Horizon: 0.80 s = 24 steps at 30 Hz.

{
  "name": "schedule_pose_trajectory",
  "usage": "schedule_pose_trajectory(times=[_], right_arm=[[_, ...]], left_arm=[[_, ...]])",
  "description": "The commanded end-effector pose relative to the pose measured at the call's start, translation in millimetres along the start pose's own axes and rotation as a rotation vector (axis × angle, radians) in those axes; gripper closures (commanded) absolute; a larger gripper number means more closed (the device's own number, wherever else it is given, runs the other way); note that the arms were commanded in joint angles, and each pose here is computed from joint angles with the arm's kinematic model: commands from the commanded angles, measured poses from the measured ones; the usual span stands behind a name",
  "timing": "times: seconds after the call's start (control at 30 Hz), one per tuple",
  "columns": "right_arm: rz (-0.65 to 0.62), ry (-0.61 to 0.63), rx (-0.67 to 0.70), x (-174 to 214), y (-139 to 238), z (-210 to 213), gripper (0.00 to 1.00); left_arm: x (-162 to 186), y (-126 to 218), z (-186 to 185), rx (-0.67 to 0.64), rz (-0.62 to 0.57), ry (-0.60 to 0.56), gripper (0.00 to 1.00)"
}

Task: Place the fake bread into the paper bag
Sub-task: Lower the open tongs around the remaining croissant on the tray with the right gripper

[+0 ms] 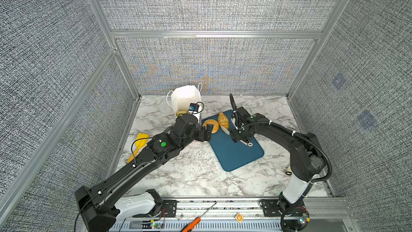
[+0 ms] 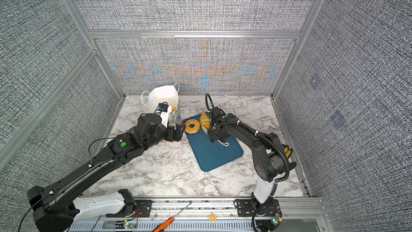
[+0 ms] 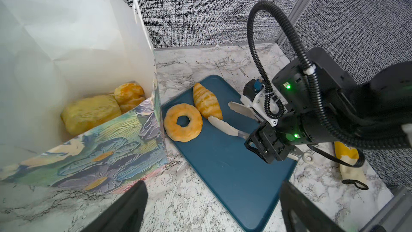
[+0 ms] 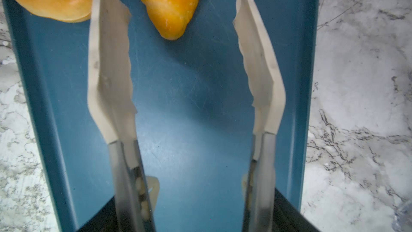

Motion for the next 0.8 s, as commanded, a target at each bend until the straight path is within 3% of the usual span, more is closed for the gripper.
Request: schedule_pose_trajectory(times=[0.0,0.17,0.5,0.77], right_arm=[[-0.015,0.003,-0.007,-8.9,-3.4,3.0,0.24],[0.011,0.015,0.006,-15.9,-15.7,5.6,0.28],[0.043,0.039,0.018,-6.4,-14.7,2.7,0.48],[0.057,0.099,-0.019,35.4,2.5,-6.4,0.49]], left_arm=[[-0.9,2.9,2.7,-0.019,-0.014,0.009,0.06],[-1.2,7.3,4.8,-0.029,-0.023,0.01,0.06],[0.2,6.9,5.4,-0.033,-0.02,0.008,0.05],[0.4,6.8,4.9,-0.027,-0.019,0.008,0.05]])
Point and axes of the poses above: each gripper's point midway between its finger pads, its own y axis back along the fingers, its own z axis along the line the jaws close on, x = y × z, the point moved 7 cm from there along y, back along the fingers, and after that the axes turned 7 degrees about -y, right-handed, at the moved point
